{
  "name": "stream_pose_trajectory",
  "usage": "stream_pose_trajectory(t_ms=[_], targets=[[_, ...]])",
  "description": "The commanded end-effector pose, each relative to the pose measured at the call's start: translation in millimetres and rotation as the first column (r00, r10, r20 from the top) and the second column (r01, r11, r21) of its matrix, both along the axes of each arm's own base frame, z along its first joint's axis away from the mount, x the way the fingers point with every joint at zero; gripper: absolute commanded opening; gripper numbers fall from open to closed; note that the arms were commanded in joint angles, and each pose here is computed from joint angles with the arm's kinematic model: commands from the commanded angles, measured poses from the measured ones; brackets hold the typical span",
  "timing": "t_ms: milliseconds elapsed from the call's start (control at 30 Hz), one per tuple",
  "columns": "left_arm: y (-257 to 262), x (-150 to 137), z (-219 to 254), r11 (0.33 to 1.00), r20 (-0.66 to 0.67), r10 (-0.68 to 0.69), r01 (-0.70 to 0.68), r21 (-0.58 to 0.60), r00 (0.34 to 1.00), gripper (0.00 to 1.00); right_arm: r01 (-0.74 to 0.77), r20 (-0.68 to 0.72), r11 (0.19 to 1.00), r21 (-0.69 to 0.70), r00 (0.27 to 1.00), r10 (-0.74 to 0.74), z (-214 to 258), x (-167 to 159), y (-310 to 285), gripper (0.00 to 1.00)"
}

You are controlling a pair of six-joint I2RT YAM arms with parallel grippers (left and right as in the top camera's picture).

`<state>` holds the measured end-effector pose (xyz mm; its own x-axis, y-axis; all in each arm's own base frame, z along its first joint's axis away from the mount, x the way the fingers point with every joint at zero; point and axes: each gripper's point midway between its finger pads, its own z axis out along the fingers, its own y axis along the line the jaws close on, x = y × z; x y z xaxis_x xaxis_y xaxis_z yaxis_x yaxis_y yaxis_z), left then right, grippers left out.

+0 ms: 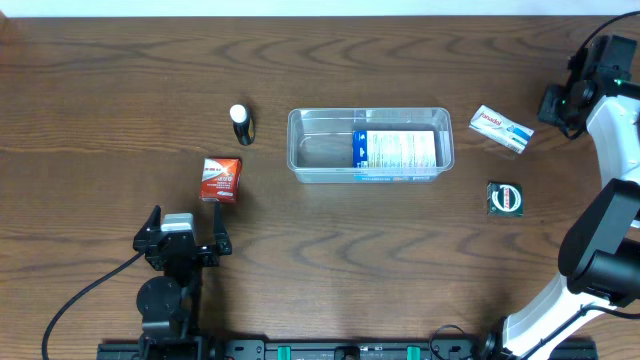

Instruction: Pack container

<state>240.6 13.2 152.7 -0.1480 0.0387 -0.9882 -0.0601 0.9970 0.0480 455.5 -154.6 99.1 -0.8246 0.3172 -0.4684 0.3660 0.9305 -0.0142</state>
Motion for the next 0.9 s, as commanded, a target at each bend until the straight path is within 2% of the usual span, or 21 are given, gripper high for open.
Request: stream_pose_trajectory(t_ms=[0, 200, 667, 867], targets=[[-1.5, 0.2, -16.8, 1.0, -0.039, -0.009, 0.01, 0.008, 0.999, 0.98, 0.042, -0.02, 0.999, 0.021, 0.999, -0.042, -18.5, -0.1, -4.6, 0.01], [-1.5, 0.2, -16.8, 1.0, -0.039, -0.009, 0.01, 0.008, 0.999, 0.98, 0.044, -0.061, 0.999, 0.032, 0.997, -0.042, -54.8, 5.3, -6.7, 0.01], [-1.5, 0.2, -16.8, 1.0, -0.039, -0.009, 0.01, 0.008, 0.999, 0.98, 0.047, -0.066, 0.998, 0.034, 0.997, -0.045, -70.0, 9.2, -9.4, 0.01], [-1.5, 0.2, -16.8, 1.0, -0.039, -0.009, 0.01, 0.008, 0.999, 0.98, 0.028, -0.066, 0.994, 0.101, 0.998, -0.022, -81.3, 11.8, 1.4, 0.01]])
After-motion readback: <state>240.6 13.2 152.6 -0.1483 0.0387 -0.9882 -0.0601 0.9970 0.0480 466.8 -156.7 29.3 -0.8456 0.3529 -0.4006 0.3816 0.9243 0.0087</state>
